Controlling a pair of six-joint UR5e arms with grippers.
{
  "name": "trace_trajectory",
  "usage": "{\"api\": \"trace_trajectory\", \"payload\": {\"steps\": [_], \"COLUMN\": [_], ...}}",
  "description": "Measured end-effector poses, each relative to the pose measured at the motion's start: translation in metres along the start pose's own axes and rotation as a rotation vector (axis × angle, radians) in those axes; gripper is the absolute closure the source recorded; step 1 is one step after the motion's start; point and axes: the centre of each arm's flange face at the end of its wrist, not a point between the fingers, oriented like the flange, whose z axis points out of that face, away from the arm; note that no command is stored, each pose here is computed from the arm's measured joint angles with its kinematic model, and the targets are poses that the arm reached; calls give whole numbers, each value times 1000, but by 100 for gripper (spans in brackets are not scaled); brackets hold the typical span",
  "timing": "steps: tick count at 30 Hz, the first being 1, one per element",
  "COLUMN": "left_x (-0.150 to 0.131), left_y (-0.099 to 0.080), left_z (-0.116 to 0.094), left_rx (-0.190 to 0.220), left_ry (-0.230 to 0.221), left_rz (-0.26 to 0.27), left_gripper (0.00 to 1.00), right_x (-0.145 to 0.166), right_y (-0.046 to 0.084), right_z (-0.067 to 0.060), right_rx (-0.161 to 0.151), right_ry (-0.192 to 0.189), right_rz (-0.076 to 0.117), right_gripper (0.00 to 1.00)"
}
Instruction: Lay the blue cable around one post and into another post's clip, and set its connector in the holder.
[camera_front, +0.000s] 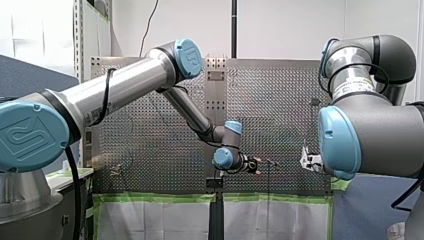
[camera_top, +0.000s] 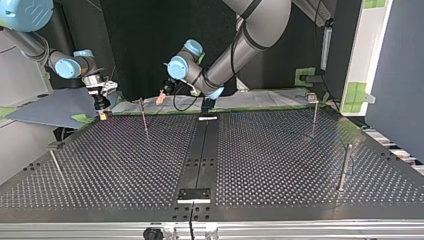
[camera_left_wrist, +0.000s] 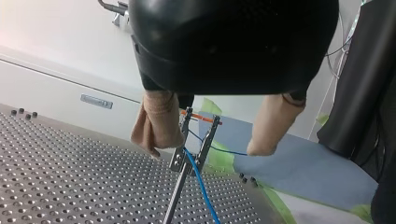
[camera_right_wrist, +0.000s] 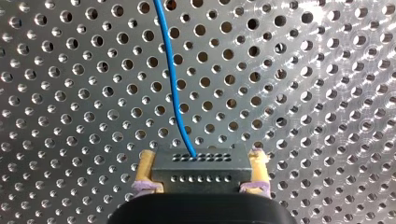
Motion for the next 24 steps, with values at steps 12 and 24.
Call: {"api": "trace_trajectory", "payload": {"steps": [12, 24], "left_x": [0, -12], "left_y": [1, 5], "left_z": [0, -7], "left_rx": [-2, -45], "left_ry": [-2, -18], "left_rz": [0, 27], "left_gripper": [0, 0], "right_x": [0, -1], "right_y": [0, 0], "right_z": [0, 0], "right_rx": [0, 0], "right_ry": [-1, -3], "right_rz": [1, 2], "right_gripper": [100, 100]}}
